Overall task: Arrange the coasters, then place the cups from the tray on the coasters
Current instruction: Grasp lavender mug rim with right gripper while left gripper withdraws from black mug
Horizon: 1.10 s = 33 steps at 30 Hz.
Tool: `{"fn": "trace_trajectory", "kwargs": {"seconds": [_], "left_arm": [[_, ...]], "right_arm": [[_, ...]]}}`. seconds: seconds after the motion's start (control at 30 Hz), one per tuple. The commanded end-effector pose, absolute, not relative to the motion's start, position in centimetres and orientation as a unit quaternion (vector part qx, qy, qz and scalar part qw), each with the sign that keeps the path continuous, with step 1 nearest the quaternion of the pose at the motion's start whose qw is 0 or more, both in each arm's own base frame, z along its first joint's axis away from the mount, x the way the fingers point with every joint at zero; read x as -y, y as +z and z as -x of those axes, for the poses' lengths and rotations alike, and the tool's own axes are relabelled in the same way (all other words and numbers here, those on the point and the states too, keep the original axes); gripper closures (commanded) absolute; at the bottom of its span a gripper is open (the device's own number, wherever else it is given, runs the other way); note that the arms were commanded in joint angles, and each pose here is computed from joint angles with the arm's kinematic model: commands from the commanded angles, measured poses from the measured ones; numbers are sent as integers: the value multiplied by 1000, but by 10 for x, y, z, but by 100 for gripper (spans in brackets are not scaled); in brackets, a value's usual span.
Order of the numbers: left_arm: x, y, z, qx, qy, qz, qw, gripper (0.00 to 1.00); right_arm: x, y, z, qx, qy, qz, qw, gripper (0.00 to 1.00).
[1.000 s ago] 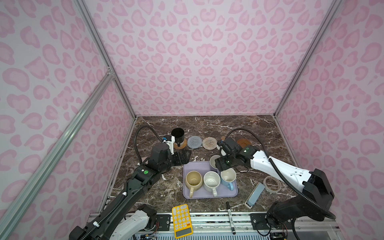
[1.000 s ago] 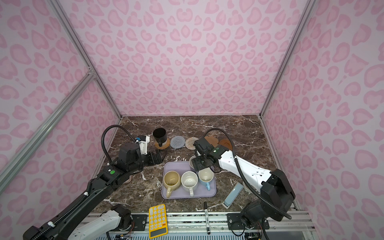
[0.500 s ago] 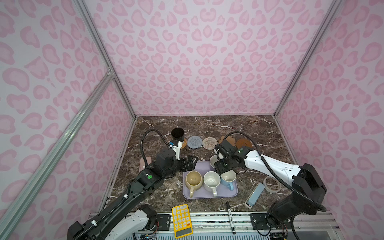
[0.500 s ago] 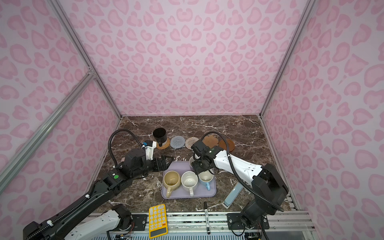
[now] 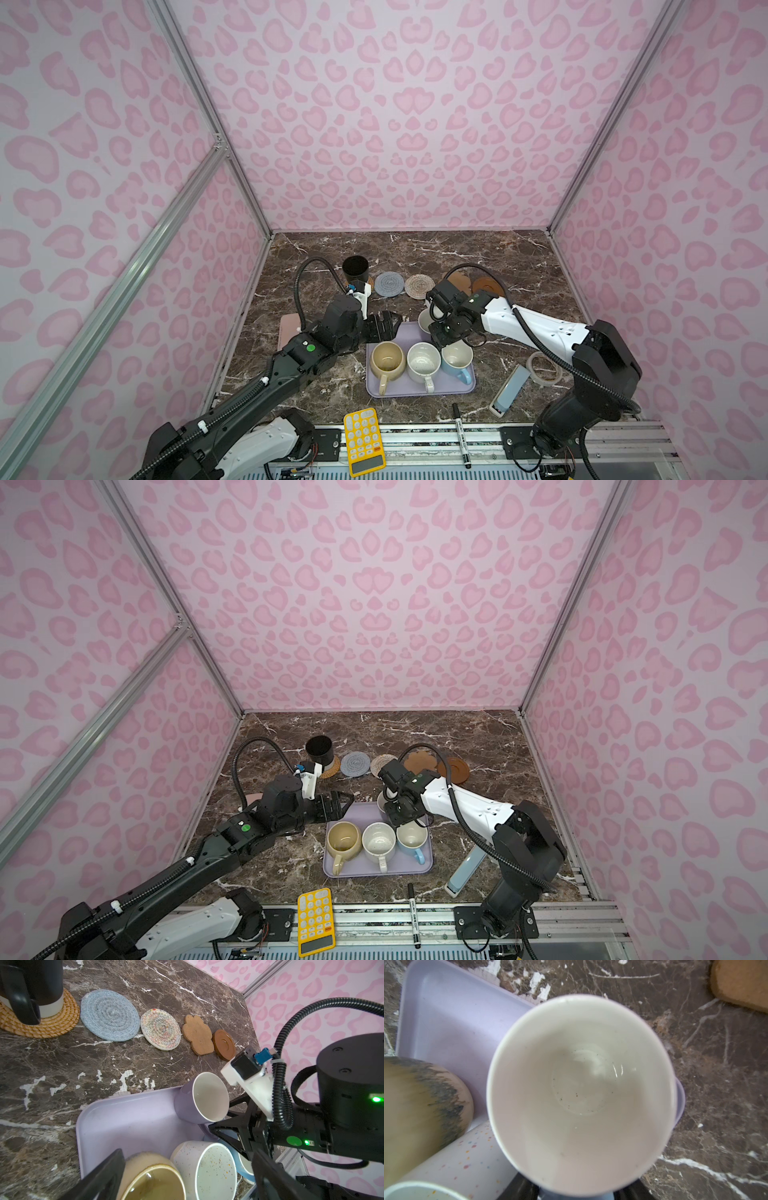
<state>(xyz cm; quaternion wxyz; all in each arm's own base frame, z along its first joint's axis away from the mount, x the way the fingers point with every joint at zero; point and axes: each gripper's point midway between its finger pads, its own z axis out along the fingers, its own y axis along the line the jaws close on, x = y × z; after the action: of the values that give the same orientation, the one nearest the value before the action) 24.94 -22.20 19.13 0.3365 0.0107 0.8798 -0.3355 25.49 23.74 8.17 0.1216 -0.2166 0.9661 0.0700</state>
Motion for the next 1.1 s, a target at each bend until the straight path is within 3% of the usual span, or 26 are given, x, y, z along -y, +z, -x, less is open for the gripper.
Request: {"fn": "trace_trajectory", "kwargs": {"seconds": [0.0,0.67,0.83,1.07], "left_arm": [[225,202,-256,-869,-343,-12,356,3],[219,200,-263,-873,-323,5,366,3],[218,198,-264,-874,-321,6,365,3],[219,197,-264,-874,-321,11,364,3]], "right_arm": [[-236,84,-269,-964,52,214,149,52],[-232,89,-274,-963,38,217,157,78],[-231,89,-274,-963,37,218,156,90],[-231,94,-274,-961,40,221,161,96]]}}
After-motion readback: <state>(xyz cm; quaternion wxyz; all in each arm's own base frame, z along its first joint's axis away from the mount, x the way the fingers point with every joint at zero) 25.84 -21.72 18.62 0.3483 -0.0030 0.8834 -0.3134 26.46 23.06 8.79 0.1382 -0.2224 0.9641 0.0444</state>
